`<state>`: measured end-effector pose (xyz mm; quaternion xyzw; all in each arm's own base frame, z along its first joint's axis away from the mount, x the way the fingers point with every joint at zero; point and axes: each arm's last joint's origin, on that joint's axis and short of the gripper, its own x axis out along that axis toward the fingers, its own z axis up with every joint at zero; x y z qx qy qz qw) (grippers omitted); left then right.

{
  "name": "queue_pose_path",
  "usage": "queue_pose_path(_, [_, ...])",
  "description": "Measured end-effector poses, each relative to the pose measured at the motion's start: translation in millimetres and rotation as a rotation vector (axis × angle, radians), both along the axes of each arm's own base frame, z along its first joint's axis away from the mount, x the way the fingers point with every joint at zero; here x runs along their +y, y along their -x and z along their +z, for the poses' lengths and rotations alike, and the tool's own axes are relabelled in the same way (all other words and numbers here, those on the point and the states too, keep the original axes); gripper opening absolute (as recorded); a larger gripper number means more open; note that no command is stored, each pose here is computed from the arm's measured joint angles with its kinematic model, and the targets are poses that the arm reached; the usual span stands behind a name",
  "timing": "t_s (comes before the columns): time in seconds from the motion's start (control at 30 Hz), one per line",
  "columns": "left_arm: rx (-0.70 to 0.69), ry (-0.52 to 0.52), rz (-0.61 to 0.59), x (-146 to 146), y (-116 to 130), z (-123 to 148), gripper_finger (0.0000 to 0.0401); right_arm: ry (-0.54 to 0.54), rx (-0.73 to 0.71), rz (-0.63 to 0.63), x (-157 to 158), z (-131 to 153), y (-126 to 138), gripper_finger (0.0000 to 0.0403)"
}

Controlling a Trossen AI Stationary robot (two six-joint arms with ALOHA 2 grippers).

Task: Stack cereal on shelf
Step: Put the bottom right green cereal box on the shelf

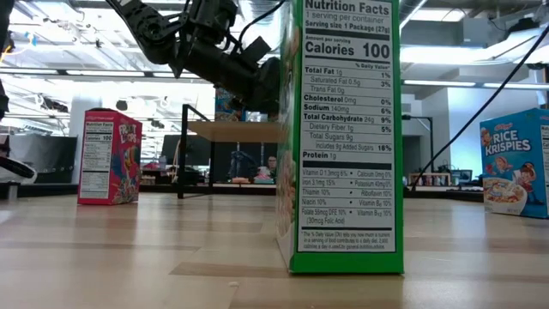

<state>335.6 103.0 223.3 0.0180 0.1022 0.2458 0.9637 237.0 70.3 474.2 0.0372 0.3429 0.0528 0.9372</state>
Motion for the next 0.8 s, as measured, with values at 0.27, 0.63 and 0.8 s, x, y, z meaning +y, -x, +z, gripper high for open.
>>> queue_pose_path(0.27, [-0.03, -0.01, 0.032, 6, 0, 5, 0.0311, 0.0, 0.0, 0.0, 0, 0, 0, 0.0276])
queue_pose_path(0.63, [-0.047, 0.001, 0.047, 13, 2, 6, 0.0311, 0.0, -0.001, 0.0, 0, 0, 0, 0.0276])
queue_pose_path(0.8, [-0.06, 0.018, 0.055, 15, 3, 6, 0.0311, -0.001, -0.002, 0.0, 0, 0, 0, 0.0276])
